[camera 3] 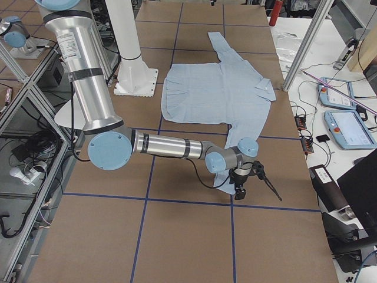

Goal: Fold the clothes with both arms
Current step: 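Reach the right gripper down and grasp the cuff of the sleeve nearest it, then carry the sleeve with the right gripper across the shirt toward the collar, then lay the sleeve on the shirt and release while the left gripper grasps the other cuff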

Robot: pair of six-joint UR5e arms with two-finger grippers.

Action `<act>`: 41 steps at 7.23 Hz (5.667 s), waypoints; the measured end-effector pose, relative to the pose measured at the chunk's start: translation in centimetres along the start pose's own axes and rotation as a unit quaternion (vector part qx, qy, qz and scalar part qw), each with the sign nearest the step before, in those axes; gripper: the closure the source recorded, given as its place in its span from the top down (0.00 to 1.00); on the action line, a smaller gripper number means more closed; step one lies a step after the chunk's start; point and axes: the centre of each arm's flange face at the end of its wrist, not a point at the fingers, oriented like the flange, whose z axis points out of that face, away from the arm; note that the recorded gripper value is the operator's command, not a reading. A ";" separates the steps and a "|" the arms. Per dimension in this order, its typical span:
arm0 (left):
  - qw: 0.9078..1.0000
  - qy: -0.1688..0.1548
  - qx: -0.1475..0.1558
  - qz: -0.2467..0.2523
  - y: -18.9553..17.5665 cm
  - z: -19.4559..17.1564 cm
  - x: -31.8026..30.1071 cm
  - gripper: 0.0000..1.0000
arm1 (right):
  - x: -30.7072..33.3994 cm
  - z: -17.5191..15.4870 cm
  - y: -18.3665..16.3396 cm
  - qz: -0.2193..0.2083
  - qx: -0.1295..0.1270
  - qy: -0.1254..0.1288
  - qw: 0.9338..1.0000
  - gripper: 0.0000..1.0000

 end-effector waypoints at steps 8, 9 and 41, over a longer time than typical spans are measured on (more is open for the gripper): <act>1.000 0.003 0.001 0.002 -0.1 -0.2 0.3 1.00 | -1.8 -3.6 -2.1 0.001 0.009 -0.027 1.000 0.00; 1.000 0.004 0.003 0.003 0.0 -0.4 0.5 1.00 | -3.7 -7.0 -2.9 0.006 0.013 -0.049 0.999 0.00; 0.994 -0.019 -0.086 -0.063 0.0 22.4 -8.2 0.67 | -55.1 -21.6 -5.5 0.288 0.122 -0.234 0.921 1.00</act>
